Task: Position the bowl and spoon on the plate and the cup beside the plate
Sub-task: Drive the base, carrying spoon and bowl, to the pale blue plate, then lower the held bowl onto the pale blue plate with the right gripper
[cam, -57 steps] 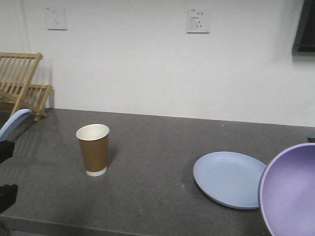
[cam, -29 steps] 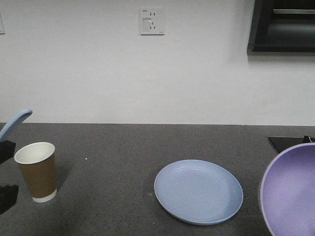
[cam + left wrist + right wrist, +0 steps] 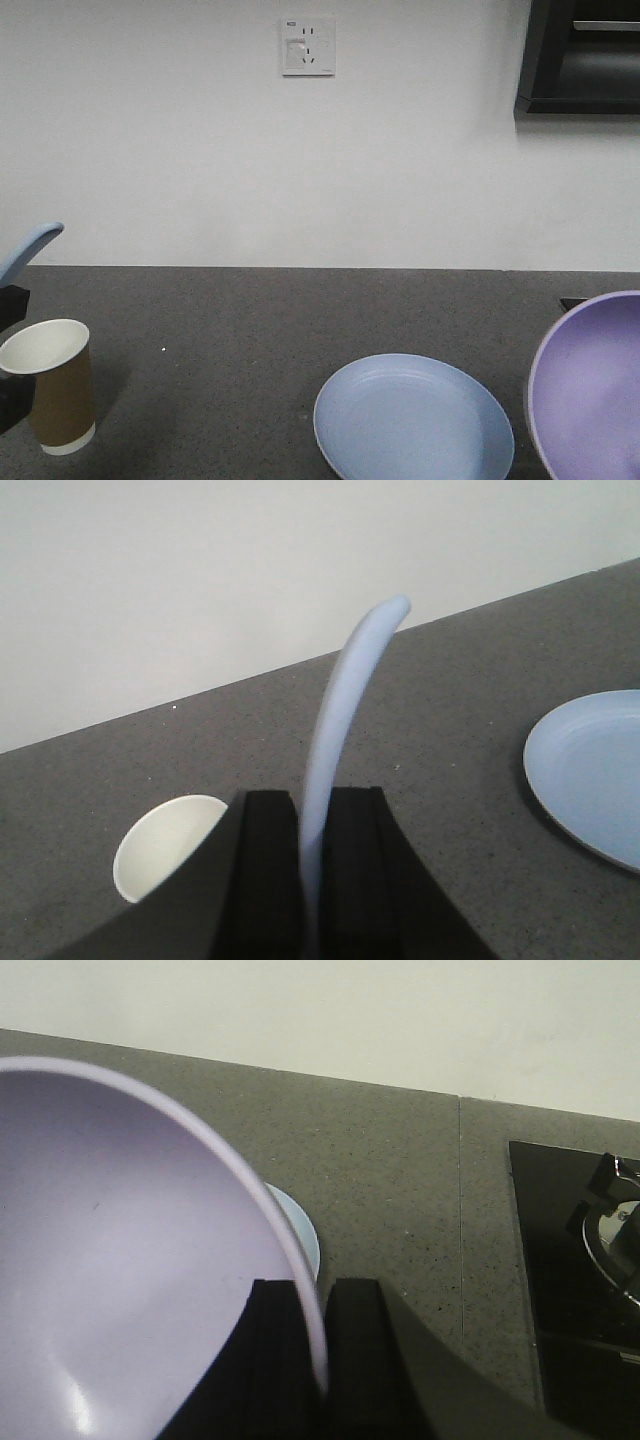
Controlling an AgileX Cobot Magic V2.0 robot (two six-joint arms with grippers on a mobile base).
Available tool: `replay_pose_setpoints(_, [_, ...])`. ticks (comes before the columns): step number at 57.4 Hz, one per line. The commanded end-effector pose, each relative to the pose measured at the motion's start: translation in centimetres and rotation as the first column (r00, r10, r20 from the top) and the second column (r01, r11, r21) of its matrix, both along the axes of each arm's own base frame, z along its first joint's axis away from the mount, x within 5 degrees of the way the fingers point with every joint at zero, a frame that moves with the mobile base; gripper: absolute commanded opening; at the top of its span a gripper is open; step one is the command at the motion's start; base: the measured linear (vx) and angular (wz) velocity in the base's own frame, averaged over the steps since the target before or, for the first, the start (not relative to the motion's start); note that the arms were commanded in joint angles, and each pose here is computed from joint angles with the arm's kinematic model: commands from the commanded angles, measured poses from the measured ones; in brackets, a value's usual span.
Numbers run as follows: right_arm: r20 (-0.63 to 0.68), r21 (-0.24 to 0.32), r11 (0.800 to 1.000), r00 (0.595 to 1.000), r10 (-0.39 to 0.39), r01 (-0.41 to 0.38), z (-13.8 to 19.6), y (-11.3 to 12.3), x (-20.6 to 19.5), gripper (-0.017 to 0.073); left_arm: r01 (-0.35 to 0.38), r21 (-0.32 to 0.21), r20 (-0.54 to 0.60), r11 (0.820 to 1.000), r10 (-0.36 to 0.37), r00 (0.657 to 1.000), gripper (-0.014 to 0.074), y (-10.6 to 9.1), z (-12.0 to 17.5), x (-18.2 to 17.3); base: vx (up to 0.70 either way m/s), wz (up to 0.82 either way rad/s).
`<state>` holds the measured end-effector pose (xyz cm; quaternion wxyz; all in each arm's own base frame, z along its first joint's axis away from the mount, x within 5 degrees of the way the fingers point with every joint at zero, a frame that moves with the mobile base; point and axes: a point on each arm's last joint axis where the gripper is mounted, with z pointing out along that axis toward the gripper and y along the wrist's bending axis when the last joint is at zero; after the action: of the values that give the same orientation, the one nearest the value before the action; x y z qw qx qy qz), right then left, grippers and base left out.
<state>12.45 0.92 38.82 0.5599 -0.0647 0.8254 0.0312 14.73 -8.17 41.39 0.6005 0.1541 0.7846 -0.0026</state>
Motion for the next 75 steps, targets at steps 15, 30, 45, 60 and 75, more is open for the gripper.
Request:
replay_pose_setpoints(15, [0.117, 0.008, 1.000, 0.993, -0.016, 0.015, 1.69, -0.09, 0.02, -0.0012, 0.030, -0.018, 0.077, 0.999, -0.028, 0.997, 0.0000, 0.03, 1.44, -0.22, 0.09, -0.05])
replay_pose_setpoints(30, [0.118, 0.009, 1.000, 0.993, -0.016, 0.015, 1.70, -0.09, 0.02, -0.0012, 0.030, -0.018, 0.077, 0.999, -0.028, 0.997, 0.0000, 0.03, 1.44, -0.22, 0.02, -0.01])
replay_pose_setpoints(45, [0.117, 0.009, 1.000, 0.993, -0.016, 0.015, 1.69, -0.09, 0.02, -0.0012, 0.030, -0.018, 0.077, 0.999, -0.028, 0.997, 0.0000, 0.03, 1.44, -0.22, 0.01, 0.00])
replay_pose_setpoints(60, [0.117, 0.009, 1.000, 0.993, -0.016, 0.015, 1.69, -0.09, 0.02, -0.0012, 0.030, -0.016, 0.075, 0.999, -0.028, 0.997, 0.0000, -0.03, 1.40, -0.17, 0.07, -0.01])
replay_pose_setpoints(75, [0.117, 0.009, 1.000, 0.993, -0.016, 0.015, 1.69, -0.09, 0.02, -0.0012, 0.030, -0.016, 0.075, 0.999, -0.028, 0.997, 0.0000, -0.03, 1.40, -0.17, 0.03, -0.02])
